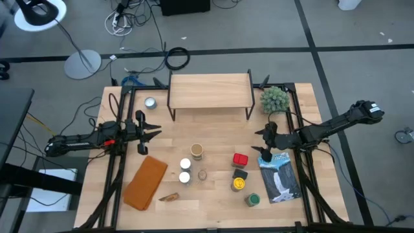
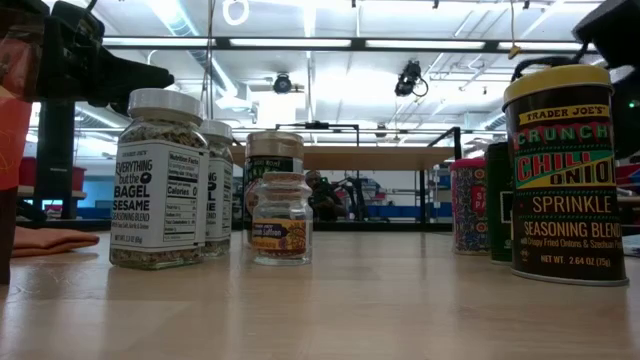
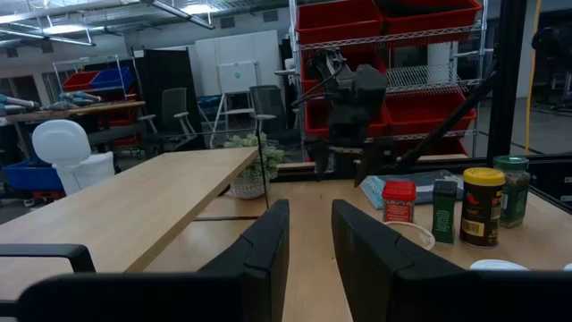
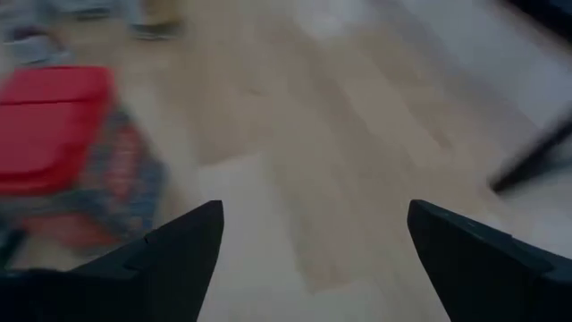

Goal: Shelf spices
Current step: Put the red seasoning can on the shelf

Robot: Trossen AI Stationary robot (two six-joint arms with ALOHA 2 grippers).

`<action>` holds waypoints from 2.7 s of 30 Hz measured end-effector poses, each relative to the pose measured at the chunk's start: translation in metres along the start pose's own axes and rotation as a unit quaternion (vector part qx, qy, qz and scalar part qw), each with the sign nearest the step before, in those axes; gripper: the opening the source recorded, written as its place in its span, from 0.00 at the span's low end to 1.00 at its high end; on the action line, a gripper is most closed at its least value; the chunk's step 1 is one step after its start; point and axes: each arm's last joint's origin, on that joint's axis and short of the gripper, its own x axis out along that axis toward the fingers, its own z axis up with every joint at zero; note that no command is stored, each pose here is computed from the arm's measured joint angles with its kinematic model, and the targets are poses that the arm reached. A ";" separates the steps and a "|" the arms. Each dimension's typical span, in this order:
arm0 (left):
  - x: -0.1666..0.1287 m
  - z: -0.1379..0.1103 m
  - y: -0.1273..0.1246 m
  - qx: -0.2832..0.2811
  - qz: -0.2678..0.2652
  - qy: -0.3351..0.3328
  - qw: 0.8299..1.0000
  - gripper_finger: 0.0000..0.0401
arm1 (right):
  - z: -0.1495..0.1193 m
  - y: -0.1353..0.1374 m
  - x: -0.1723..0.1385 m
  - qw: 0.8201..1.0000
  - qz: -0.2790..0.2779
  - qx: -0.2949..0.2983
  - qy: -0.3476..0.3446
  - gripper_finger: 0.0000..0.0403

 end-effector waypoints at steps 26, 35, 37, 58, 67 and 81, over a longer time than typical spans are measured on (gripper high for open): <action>0.000 0.000 0.000 0.000 0.000 0.000 1.000 0.23 | -0.003 0.016 0.009 0.990 0.128 0.012 0.056 0.88; 0.000 0.000 0.000 0.000 0.000 0.000 1.000 0.23 | -0.010 0.040 0.007 0.986 0.148 -0.030 0.069 0.88; 0.000 0.000 0.000 0.000 0.000 0.000 1.000 0.23 | -0.004 0.049 0.005 0.987 0.141 -0.047 0.066 0.88; 0.000 0.000 0.000 0.000 0.000 0.000 1.000 0.23 | 0.058 0.109 0.034 0.987 0.091 -0.048 0.120 0.88; 0.000 0.000 0.000 0.000 0.000 0.000 1.000 0.23 | 0.086 0.116 0.045 0.981 0.031 -0.013 0.189 0.88; 0.000 0.000 0.000 0.000 0.000 0.000 1.000 0.23 | 0.119 0.122 0.079 0.947 0.018 -0.007 0.321 0.81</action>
